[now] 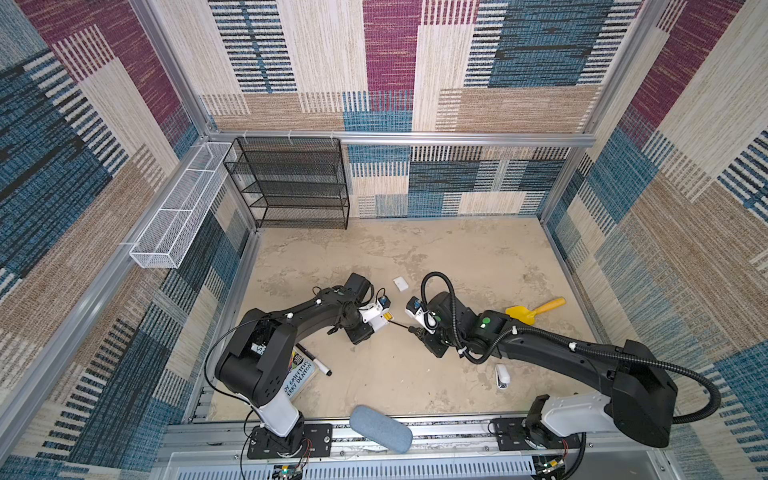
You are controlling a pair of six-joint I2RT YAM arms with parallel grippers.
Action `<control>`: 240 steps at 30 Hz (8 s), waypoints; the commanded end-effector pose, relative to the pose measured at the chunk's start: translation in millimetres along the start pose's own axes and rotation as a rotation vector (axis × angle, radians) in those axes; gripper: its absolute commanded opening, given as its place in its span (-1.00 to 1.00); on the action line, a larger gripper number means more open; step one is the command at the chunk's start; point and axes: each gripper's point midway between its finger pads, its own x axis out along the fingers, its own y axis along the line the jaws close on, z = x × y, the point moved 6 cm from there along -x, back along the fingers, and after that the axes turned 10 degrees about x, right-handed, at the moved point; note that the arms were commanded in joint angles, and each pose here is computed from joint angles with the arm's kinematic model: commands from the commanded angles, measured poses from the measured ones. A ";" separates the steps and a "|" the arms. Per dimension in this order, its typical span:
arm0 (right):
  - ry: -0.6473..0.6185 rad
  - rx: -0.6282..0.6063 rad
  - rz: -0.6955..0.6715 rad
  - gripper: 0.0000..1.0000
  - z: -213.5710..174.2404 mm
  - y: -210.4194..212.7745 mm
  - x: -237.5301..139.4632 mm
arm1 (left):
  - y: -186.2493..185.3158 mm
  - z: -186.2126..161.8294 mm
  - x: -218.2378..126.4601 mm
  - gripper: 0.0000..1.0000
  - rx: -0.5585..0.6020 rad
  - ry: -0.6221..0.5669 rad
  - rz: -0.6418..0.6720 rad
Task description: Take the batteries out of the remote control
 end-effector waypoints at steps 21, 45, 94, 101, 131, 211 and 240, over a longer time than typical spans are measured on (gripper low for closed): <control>-0.207 0.271 0.073 -1.00 -22.8 -0.4 22.1 | -16.1 -16.3 2.0 0.21 0.054 0.078 -0.078; -0.367 0.326 0.095 -1.00 -52.3 -6.0 40.5 | -31.7 -10.1 5.8 0.20 0.069 0.059 -0.202; -0.524 0.246 0.039 -1.00 -64.7 -10.1 56.0 | -39.8 -7.6 7.6 0.15 0.053 0.052 -0.299; -0.511 0.232 0.014 -1.00 -71.4 -10.1 62.1 | -41.2 -5.2 6.0 0.14 0.049 0.036 -0.315; -0.606 0.211 -0.065 -1.00 -63.0 -9.8 53.4 | -43.5 -5.3 6.6 0.12 0.037 0.044 -0.349; -0.530 0.232 -0.104 -1.00 -60.4 -11.9 73.3 | -15.6 -11.6 6.7 0.19 -0.012 0.136 -0.173; -0.415 0.540 -0.267 -1.00 -73.4 -63.1 75.9 | 46.5 -22.8 12.7 0.28 -0.246 0.268 0.084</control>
